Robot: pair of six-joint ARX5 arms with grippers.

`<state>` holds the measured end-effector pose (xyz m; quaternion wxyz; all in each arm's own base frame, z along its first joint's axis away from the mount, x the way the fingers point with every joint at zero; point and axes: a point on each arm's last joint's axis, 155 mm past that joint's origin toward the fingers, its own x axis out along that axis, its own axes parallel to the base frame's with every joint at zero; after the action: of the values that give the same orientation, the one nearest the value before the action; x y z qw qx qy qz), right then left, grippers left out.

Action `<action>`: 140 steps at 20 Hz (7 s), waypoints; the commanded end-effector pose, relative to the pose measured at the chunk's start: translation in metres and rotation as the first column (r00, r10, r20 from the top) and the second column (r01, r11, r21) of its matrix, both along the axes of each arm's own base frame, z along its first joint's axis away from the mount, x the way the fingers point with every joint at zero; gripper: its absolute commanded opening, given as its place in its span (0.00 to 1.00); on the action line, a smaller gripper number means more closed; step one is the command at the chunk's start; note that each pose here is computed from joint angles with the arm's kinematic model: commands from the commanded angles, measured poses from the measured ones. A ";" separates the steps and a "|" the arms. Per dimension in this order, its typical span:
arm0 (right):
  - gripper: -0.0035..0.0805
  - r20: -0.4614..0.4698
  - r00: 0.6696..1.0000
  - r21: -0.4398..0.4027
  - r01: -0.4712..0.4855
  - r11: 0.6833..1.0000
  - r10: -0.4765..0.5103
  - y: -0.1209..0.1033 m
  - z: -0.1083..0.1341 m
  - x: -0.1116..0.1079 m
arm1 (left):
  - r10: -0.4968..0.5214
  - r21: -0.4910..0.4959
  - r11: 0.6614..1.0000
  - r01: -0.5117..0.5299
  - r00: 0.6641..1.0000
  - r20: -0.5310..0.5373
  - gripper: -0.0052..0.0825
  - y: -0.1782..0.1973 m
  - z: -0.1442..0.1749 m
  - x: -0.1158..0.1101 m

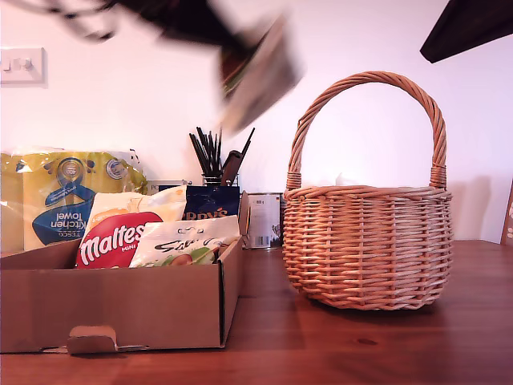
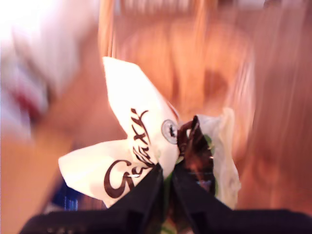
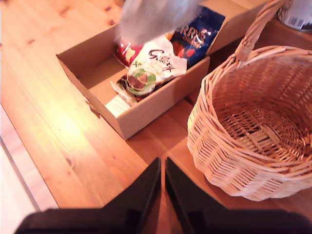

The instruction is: Move the bags of Easter eggs from the cardboard box on the left into the woven basket on the right side.

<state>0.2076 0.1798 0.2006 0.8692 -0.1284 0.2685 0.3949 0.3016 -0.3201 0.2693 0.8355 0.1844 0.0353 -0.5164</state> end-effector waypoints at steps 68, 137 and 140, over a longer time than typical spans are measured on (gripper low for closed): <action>0.03 0.076 0.992 -0.084 0.108 0.991 -0.102 -0.032 0.001 0.001 | 0.141 0.475 0.879 -0.047 0.976 -0.164 0.93 0.077 -0.208 0.029; 0.03 0.077 0.992 -0.083 0.108 0.991 -0.101 -0.031 0.001 0.002 | 0.199 0.531 0.846 -0.039 0.948 -0.248 0.95 0.090 -0.225 0.022; 0.03 0.076 0.992 -0.083 0.108 0.991 -0.101 -0.031 0.001 0.001 | 0.198 0.510 0.858 -0.065 0.957 -0.210 0.95 0.084 -0.224 0.035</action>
<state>0.2089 0.1488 0.2036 0.8916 -0.1635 0.2609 0.3319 0.3363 -0.2368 0.0494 0.7799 0.3248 0.2876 -0.4511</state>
